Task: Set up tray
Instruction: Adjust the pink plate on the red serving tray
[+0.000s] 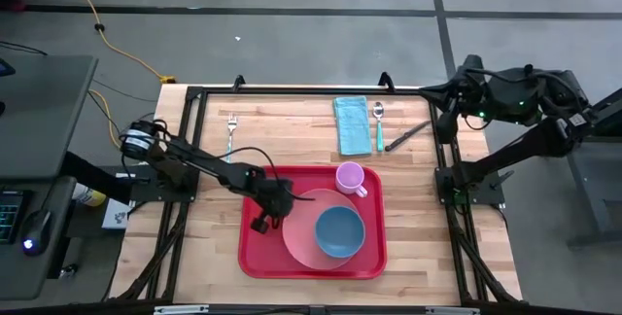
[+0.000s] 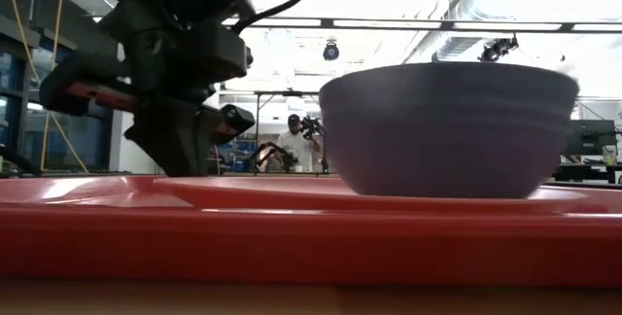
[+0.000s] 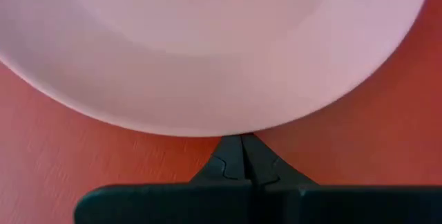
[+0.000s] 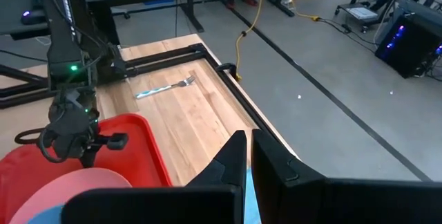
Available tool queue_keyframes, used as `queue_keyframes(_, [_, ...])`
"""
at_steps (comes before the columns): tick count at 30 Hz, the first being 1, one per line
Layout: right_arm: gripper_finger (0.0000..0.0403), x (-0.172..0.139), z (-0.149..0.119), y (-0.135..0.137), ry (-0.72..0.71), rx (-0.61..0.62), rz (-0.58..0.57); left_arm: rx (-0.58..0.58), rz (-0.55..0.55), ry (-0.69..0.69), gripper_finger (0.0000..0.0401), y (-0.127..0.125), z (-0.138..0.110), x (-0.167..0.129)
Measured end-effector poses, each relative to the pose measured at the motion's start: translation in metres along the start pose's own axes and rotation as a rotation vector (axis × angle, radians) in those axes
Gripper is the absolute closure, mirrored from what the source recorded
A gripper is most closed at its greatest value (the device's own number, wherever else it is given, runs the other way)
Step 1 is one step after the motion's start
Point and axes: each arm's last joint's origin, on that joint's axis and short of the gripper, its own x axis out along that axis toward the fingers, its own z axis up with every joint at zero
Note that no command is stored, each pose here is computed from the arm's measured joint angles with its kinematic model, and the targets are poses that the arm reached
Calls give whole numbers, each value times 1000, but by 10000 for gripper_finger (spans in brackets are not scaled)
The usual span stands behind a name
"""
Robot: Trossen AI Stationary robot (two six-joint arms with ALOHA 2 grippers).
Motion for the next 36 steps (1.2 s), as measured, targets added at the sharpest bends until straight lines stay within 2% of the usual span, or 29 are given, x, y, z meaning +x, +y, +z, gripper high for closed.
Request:
queue_keyframes(12, [403, -20, -7, -14, -23, -23, 33, -43, 65, -78, 391, 6, 28, -10])
queue_keyframes(17, [403, -25, -10, -18, -13, -29, 41, -80, 71, -60, 391, 6, 27, -10])
queue_keyframes(24, [403, -26, -13, -19, 12, -42, 58, -142, 91, 113, 391, 4, 10, -10])
queue_keyframes(27, [403, -26, -13, -19, 12, -47, 59, -142, 61, 94, 391, 3, 12, -10])
queue_keyframes(36, [403, -26, -13, -19, 12, -59, 60, -178, 62, 83, 391, 4, 13, -7])
